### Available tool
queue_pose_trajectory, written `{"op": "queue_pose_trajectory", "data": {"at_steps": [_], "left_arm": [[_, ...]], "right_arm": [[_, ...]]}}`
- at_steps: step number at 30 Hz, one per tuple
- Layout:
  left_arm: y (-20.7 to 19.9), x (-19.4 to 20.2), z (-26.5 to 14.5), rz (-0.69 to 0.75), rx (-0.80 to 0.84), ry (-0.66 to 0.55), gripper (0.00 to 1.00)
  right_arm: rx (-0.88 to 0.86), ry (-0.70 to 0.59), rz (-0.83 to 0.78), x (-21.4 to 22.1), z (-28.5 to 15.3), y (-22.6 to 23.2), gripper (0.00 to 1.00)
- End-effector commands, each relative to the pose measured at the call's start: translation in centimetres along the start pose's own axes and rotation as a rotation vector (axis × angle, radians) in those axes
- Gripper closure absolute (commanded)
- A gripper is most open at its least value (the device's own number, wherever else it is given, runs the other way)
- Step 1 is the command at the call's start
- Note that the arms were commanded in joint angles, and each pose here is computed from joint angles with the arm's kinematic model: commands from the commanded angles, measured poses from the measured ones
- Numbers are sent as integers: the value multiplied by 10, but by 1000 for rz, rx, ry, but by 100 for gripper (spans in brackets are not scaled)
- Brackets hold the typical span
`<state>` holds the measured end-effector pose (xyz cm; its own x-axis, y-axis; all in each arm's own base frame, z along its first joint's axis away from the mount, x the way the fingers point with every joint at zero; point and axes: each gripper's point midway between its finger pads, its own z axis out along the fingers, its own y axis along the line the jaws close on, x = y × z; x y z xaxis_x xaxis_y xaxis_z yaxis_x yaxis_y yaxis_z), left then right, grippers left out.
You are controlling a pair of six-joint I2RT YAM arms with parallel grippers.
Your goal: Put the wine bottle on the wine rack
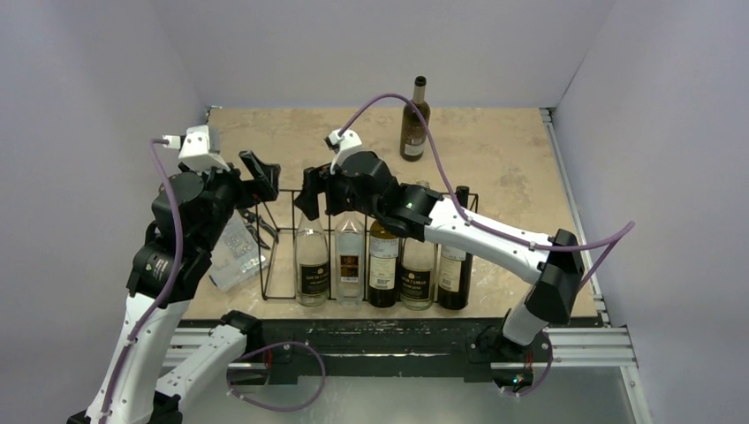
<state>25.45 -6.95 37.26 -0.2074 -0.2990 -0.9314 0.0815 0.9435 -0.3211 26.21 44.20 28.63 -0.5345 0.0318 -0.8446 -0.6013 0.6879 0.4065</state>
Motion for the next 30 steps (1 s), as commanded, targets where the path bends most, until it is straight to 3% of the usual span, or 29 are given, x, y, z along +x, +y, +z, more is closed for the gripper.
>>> {"op": "queue_pose_trajectory", "data": {"at_steps": [1, 6, 16, 30], "left_arm": [[-5, -9, -1, -18, 20, -28, 11], [-7, -7, 2, -16, 25, -21, 11], [-3, -5, 4, -8, 7, -18, 12], [-3, -5, 6, -4, 2, -9, 12]], "right_arm": [[-88, -87, -41, -24, -18, 19, 17], [-103, -159, -76, -44, -36, 21, 15], [54, -274, -174, -87, -52, -1, 10], [311, -408, -184, -145, -86, -85, 2]]}}
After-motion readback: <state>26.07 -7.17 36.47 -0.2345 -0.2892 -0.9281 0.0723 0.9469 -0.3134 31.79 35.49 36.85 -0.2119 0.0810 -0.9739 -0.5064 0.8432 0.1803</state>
